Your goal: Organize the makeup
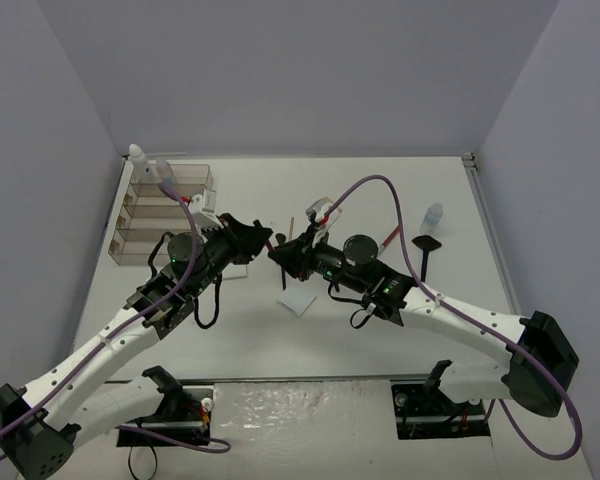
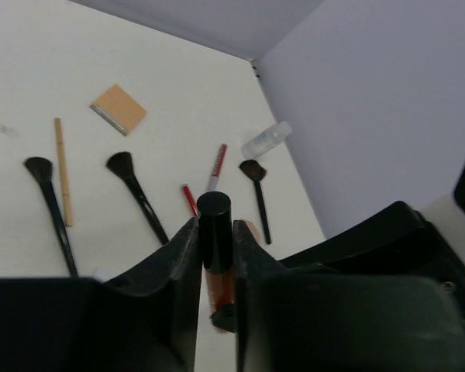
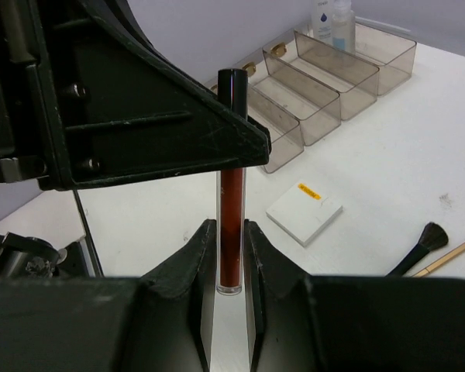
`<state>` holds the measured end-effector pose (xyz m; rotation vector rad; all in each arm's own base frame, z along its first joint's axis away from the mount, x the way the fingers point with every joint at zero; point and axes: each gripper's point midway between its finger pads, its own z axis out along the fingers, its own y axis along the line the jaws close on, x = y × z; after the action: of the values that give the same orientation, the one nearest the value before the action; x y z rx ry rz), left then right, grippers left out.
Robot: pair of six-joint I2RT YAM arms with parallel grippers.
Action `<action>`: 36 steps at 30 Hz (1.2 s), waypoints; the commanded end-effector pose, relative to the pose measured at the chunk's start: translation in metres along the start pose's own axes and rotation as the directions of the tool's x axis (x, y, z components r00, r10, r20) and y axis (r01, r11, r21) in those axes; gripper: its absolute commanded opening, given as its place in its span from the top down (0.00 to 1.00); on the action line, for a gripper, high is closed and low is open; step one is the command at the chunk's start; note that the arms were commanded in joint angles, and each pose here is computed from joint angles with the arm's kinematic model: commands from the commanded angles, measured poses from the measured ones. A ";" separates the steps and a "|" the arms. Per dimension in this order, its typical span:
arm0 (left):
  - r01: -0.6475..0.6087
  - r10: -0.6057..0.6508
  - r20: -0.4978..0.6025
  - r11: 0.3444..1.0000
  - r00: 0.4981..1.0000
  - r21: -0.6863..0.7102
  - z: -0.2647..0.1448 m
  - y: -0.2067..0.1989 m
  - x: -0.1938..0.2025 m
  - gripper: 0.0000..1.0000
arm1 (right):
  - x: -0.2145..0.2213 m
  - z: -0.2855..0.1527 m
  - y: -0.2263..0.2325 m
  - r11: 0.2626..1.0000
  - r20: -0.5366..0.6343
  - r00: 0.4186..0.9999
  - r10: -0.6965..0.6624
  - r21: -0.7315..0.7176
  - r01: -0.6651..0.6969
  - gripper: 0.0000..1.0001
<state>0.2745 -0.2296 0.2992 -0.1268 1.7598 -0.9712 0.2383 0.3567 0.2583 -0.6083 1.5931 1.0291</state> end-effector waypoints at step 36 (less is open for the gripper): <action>0.515 -0.190 0.672 0.793 0.716 -0.325 0.077 0.350 -0.219 1.00 | -0.018 -0.123 -0.084 0.847 0.024 0.976 -0.216 0.502 0.175 0.00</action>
<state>0.5177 0.0633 0.1577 -1.1007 1.5606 -0.4678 0.2439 0.2198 0.2354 -0.4189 1.6643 0.4844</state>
